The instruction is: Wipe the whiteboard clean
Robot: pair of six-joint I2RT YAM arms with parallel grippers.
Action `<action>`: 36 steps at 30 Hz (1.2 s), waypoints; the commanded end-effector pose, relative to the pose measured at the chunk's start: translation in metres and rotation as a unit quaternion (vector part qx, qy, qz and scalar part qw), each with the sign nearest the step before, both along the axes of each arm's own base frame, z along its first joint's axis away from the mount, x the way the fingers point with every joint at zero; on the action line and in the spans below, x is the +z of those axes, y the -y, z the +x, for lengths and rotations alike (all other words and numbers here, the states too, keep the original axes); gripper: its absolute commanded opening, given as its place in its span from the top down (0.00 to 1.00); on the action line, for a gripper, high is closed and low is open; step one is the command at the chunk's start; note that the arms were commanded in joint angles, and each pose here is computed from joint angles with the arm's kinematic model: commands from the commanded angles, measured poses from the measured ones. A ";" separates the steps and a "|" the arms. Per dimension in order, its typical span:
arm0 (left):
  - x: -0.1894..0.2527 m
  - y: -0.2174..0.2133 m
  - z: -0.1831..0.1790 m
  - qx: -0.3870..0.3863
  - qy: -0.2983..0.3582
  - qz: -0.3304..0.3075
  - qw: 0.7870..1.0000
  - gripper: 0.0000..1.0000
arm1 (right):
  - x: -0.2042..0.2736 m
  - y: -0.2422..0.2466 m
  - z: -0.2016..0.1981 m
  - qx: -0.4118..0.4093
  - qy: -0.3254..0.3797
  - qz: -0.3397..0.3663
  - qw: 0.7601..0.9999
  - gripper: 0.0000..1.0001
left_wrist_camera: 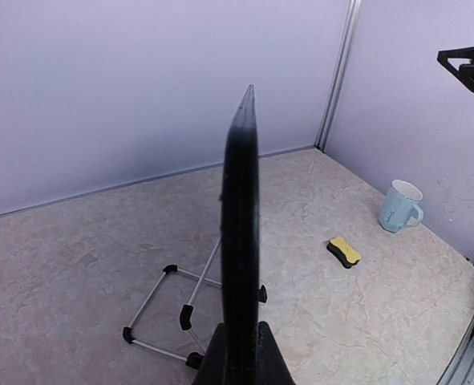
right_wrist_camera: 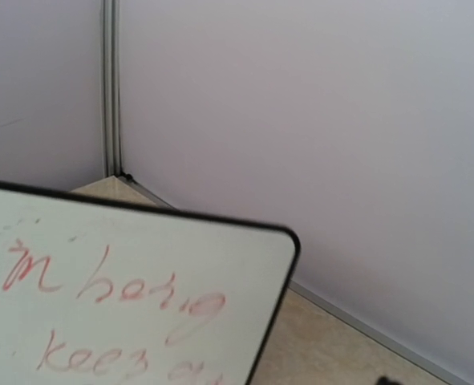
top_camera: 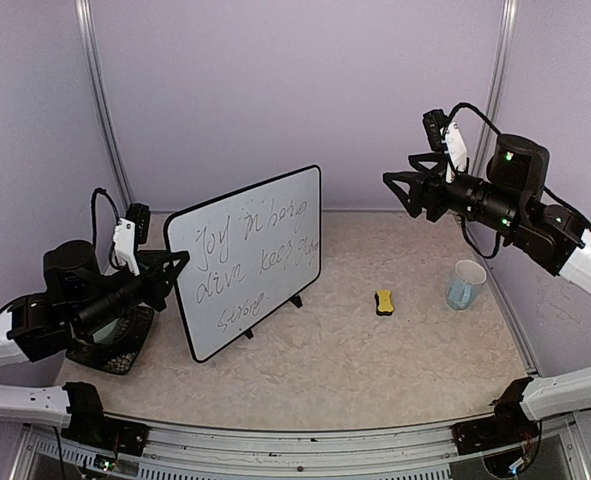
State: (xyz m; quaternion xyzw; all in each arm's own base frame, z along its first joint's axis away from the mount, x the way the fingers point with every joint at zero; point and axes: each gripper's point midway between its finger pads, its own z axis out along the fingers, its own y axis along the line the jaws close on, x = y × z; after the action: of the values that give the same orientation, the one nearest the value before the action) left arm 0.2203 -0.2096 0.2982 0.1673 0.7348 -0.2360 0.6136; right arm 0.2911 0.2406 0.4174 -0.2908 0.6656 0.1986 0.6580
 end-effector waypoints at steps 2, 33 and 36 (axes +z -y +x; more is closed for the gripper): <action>0.001 -0.023 0.018 0.084 0.032 0.019 0.996 0.98 | 0.004 0.003 -0.002 0.001 0.004 0.009 1.000 0.27; 0.003 -0.049 0.006 0.112 0.112 -0.019 0.987 1.00 | 0.002 0.002 -0.003 0.006 0.004 0.009 1.000 0.27; 0.006 -0.046 0.007 0.110 0.119 0.005 0.987 1.00 | 0.002 0.001 -0.003 0.006 0.003 0.008 1.000 0.27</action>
State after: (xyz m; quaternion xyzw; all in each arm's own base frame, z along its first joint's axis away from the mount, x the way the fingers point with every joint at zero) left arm 0.2215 -0.1786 0.2691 0.1308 0.6996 -0.1893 0.6765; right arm 0.2895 0.2416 0.4157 -0.2940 0.6652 0.2026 0.6558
